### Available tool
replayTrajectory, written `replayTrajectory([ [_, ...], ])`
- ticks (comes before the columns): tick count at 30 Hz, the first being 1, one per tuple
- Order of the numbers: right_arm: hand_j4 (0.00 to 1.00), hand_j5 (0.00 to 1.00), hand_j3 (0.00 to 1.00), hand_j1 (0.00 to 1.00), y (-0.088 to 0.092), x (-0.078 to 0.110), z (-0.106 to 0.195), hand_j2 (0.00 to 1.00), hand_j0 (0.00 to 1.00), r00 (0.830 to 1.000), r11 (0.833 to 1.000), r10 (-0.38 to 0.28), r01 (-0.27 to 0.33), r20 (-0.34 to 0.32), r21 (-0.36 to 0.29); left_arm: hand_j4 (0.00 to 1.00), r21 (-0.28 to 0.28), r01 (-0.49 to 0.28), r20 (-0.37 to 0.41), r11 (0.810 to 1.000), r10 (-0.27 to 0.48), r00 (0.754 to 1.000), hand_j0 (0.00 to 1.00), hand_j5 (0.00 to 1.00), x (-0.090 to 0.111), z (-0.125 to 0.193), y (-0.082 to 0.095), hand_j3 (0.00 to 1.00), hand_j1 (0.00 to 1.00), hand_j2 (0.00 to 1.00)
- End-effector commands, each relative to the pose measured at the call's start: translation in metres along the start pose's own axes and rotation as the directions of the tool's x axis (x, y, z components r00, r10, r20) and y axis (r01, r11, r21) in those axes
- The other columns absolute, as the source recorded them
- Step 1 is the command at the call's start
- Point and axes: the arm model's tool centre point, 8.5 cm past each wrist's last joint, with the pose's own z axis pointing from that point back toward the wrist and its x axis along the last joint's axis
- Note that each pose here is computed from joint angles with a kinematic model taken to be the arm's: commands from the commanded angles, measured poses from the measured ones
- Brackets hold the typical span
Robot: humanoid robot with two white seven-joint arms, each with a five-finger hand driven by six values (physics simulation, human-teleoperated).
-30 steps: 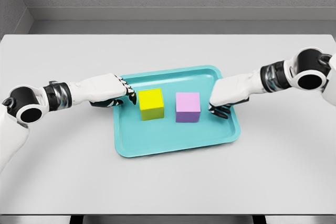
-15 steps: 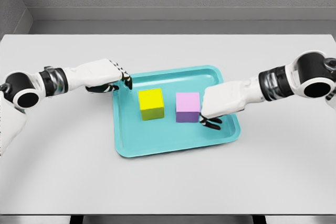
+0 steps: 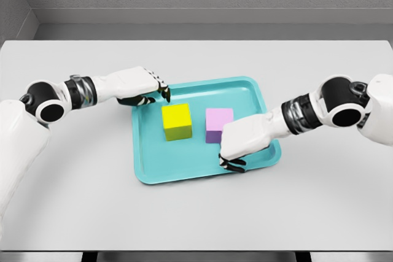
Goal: Push two cubes
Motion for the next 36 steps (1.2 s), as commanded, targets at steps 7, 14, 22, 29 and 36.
replayTrajectory([
  [7, 0.12, 0.12, 0.12, 0.12, 0.005, -0.007, -0.021, 0.12, 0.12, 0.999, 0.999, -0.03, 0.03, 0.02, 0.026, 0.56, -0.015, -0.034, -0.026, 0.999, 0.034, 0.999, 0.56, 0.56, -0.012, 0.0, -0.006, 0.56, 0.56, 0.56],
  [14, 0.12, 0.12, 0.12, 0.12, 0.009, -0.022, -0.024, 0.12, 0.12, 0.998, 0.997, -0.062, 0.062, -0.009, 0.036, 0.56, -0.046, -0.053, -0.021, 0.998, 0.052, 0.998, 0.56, 0.56, -0.013, -0.018, -0.008, 0.56, 0.56, 0.56],
  [22, 0.12, 0.12, 0.12, 0.12, 0.013, -0.034, -0.023, 0.12, 0.12, 0.996, 0.995, -0.085, 0.087, -0.039, 0.04, 0.56, -0.074, -0.04, -0.003, 0.996, 0.04, 0.999, 0.56, 0.56, -0.007, -0.023, -0.015, 0.56, 0.56, 0.56],
  [29, 0.12, 0.12, 0.12, 0.12, 0.015, -0.039, -0.023, 0.12, 0.12, 0.994, 0.994, -0.095, 0.097, -0.052, 0.042, 0.56, -0.087, -0.037, 0.005, 0.996, 0.037, 0.999, 0.56, 0.56, -0.004, -0.025, -0.018, 0.56, 0.56, 0.56],
  [36, 0.12, 0.12, 0.12, 0.12, 0.014, -0.041, -0.024, 0.12, 0.12, 0.994, 0.994, -0.097, 0.1, -0.054, 0.042, 0.56, -0.099, -0.03, 0.019, 0.995, 0.032, 0.999, 0.56, 0.56, 0.001, -0.03, -0.021, 0.56, 0.56, 0.56],
])
